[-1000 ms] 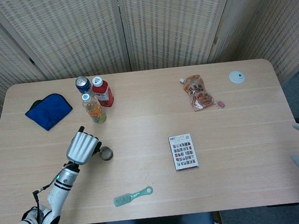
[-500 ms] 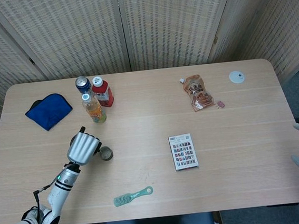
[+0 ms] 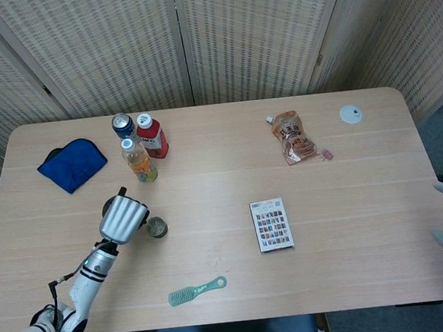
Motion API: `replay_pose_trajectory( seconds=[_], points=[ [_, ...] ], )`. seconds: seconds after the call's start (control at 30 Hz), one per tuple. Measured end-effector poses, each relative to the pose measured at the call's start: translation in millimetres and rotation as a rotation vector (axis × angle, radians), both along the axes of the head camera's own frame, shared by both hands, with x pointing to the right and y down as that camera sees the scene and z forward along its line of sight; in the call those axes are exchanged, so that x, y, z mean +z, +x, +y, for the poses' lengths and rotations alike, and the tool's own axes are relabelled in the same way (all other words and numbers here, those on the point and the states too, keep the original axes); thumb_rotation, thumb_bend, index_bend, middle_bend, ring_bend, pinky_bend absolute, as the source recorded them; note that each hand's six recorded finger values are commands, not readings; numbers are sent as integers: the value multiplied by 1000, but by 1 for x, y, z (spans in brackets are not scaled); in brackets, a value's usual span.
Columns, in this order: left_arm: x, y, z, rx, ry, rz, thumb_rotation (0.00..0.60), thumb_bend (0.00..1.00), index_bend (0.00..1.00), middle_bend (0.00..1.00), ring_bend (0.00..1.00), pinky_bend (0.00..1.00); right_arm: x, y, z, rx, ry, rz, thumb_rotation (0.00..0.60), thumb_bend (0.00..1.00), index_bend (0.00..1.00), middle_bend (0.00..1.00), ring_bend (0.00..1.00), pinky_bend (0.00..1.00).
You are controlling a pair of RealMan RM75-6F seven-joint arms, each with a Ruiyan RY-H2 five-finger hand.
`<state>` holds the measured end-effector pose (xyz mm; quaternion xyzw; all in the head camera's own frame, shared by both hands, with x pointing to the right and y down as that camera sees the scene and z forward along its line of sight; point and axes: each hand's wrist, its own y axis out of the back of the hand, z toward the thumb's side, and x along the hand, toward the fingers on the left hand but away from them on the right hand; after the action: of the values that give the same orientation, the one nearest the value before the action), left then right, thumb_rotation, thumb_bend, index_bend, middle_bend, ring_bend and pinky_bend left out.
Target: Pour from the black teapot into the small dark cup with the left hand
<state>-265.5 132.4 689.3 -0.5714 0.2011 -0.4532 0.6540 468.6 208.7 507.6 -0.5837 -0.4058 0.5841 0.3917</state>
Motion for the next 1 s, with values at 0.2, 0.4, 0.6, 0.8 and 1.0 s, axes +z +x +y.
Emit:
replay_pose_trajectory(
  seconds=[0.2,0.4,0.6,0.8,1.0],
  points=[
    [0,1,0,8,4,-6,506,396,1000,1000,1000,554,0,1,0,2,-1,0,600,163,202,252,200,313],
    [0,2,1,8,6,-5,510,396,1000,1000,1000,554,-1,2,1,3,0,1,600,163,202,252,199,313],
    [-1,3,1,11,7,-4,519,396,1000,1000,1000,554,-1,2,1,5,2,1,600,163,202,252,199,313],
    [0,3,1,9,4,-3,520,396,1000,1000,1000,554,-2,2,1,5,3,0,600,163,202,252,200,313],
    [-1,3,2,11,6,-2,521,396,1000,1000,1000,554,-2,2,1,5,2,1,600,163,203,252,200,313]
  ],
)
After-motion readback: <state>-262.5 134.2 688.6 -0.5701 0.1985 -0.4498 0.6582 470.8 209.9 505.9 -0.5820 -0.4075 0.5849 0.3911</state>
